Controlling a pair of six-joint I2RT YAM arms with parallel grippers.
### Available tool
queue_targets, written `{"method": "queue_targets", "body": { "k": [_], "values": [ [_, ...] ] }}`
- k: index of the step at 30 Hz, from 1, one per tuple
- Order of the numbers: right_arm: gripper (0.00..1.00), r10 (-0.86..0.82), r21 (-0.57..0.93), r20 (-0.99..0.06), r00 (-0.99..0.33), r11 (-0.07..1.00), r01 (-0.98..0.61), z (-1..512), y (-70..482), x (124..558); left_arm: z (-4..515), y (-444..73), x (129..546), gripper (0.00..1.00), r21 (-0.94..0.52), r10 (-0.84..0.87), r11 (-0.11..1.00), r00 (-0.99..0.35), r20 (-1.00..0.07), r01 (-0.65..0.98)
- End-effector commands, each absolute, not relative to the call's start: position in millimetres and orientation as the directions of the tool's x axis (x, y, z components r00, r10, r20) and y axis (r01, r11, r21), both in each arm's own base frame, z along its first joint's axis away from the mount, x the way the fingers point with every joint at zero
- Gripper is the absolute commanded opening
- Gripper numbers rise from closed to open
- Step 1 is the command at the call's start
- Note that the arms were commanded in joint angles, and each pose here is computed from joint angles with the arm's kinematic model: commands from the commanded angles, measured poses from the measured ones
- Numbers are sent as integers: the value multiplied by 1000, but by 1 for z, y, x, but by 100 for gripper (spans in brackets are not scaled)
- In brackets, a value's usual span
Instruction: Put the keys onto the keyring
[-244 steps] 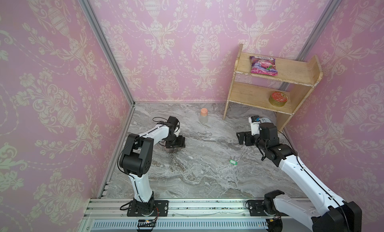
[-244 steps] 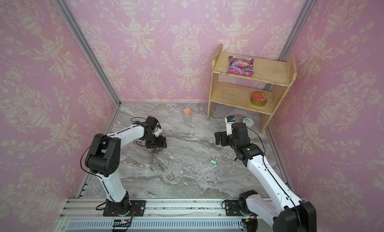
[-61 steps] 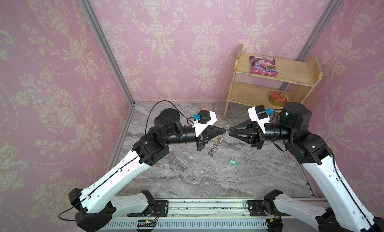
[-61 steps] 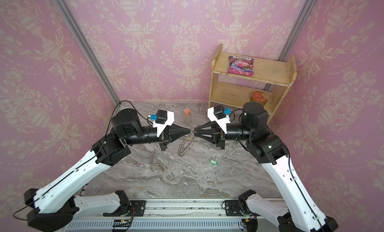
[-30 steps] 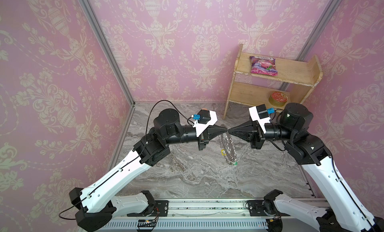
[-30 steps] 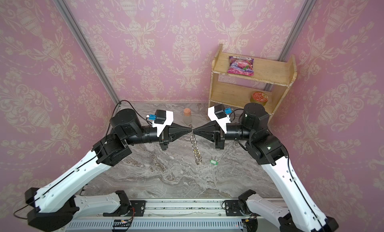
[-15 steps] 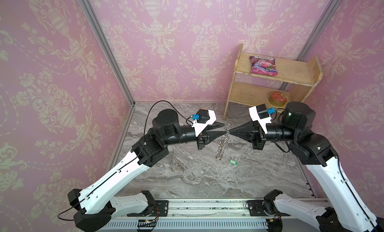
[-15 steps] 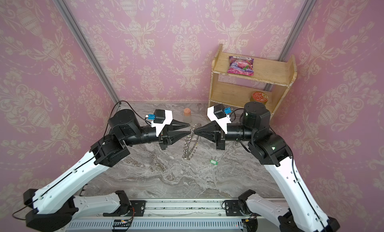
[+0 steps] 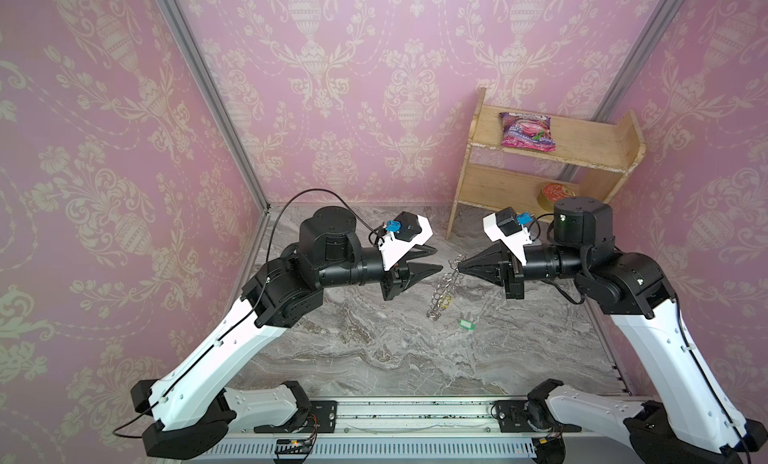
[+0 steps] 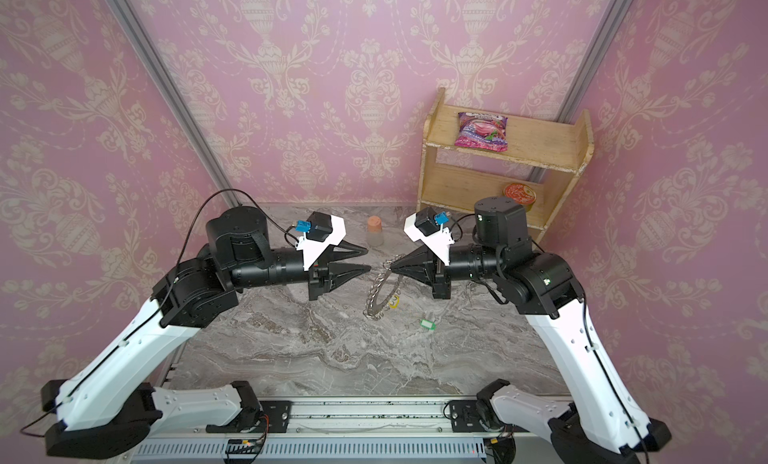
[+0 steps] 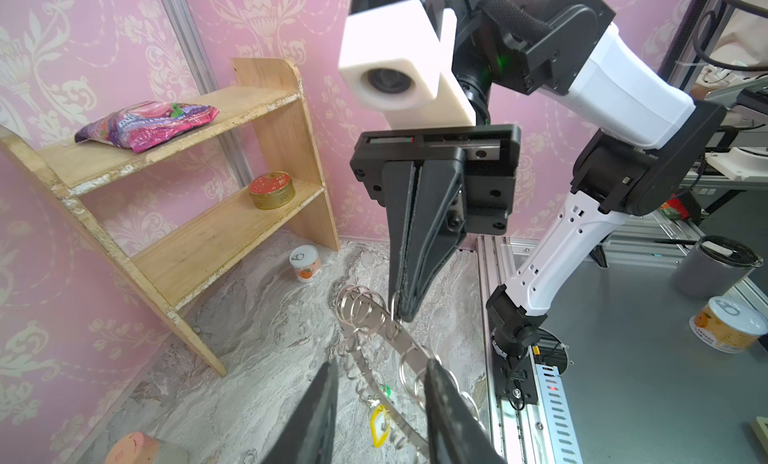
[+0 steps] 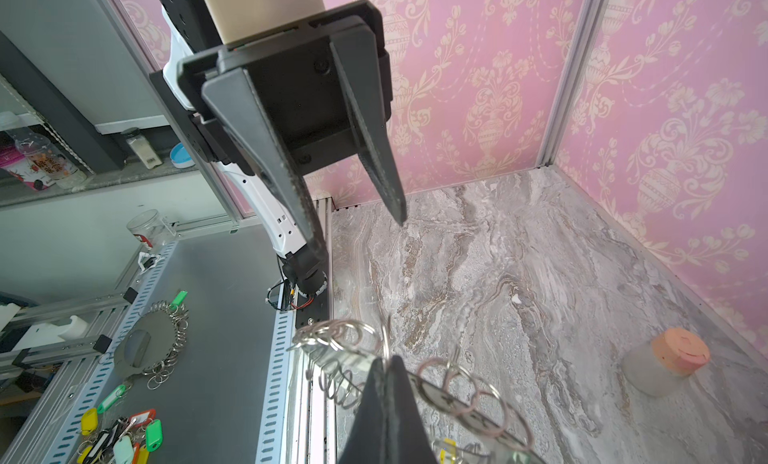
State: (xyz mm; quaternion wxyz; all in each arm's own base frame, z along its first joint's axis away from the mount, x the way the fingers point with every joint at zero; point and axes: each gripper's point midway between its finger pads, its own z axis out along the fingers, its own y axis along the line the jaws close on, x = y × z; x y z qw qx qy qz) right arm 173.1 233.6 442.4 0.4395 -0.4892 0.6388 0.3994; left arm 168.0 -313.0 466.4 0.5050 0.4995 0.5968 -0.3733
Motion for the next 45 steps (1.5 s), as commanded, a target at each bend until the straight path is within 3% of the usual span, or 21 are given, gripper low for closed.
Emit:
{"method": "queue_targets", "body": {
  "k": [1,17,31,45],
  "values": [
    [0,-266,38,-960,-85,179,-983,455,233,165,458,-319,160,35,36,255,161,-6,-967,986],
    [0,-271,44,-958,-91,175,-984,451,238,168,463,-334,158,13,16,233,91,-6,-972,996],
    [0,-265,46,-960,-91,169,-985,452,239,169,457,-339,160,9,-9,248,81,-29,-968,997],
    [0,-252,30,-965,-75,179,-983,456,238,169,450,-340,157,13,-47,268,71,-65,-961,996]
  ]
}}
